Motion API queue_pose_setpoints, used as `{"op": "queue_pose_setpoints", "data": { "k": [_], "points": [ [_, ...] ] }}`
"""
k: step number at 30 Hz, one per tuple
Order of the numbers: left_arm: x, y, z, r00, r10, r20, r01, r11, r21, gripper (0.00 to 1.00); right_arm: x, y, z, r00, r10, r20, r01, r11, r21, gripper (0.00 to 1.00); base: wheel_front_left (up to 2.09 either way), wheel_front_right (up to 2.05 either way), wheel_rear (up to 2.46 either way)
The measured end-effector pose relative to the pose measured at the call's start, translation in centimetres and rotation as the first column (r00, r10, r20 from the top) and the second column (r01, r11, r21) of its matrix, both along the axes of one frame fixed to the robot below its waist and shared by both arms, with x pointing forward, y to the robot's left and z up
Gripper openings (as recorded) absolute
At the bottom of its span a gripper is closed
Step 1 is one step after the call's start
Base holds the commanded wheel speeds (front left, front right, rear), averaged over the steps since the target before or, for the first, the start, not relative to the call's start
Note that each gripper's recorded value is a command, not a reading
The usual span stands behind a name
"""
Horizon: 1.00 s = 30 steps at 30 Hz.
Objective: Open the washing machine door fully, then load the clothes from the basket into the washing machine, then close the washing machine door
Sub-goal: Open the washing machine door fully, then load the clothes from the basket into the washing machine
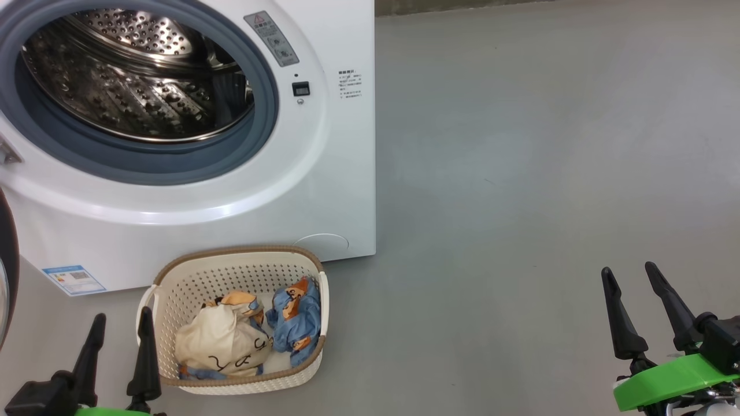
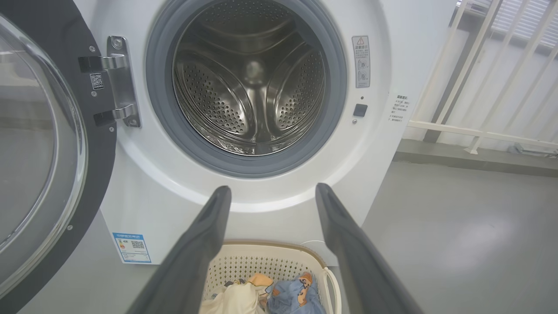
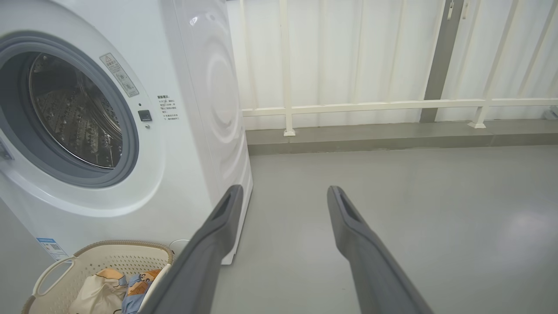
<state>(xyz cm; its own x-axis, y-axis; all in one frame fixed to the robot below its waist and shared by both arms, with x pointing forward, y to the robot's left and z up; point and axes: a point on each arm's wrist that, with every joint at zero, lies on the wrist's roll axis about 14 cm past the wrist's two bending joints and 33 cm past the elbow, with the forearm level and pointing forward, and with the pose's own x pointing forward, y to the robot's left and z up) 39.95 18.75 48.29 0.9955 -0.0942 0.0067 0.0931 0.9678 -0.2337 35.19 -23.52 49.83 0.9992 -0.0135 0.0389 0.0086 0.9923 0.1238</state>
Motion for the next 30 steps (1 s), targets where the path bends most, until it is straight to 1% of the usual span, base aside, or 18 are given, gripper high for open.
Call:
{"op": "queue_pose_setpoints", "data": {
  "k": [4, 17, 22, 30],
  "points": [
    [0.05, -0.64, 0.2, 1.0, -0.02, 0.007, 0.02, 1.0, -0.006, 1.0, 0.07, -0.02, -0.14, 1.0, -0.001, -0.004, 0.001, 1.0, 0.001, 1.0, 0.0, 0.0, 0.0],
    [0.09, -0.98, 0.27, 1.0, -0.029, 0.008, 0.029, 0.999, -0.042, 1.0, 0.23, -0.14, -0.23, 1.0, -0.005, -0.007, 0.005, 1.0, 0.001, 1.0, 0.02, -0.09, 0.06],
    [0.1, -1.05, 0.03, 0.999, -0.035, 0.0, 0.035, 0.998, -0.044, 1.0, 0.32, -0.12, -0.4, 1.0, -0.004, -0.012, 0.004, 1.0, 0.001, 1.0, 0.33, -1.23, 0.9],
    [0.12, -1.1, -0.03, 0.999, -0.039, -0.002, 0.039, 0.998, -0.042, 1.0, 0.32, -0.17, -0.45, 1.0, -0.007, -0.013, 0.007, 1.0, 0.003, 1.0, 0.27, -1.97, 1.7]
  ]
}}
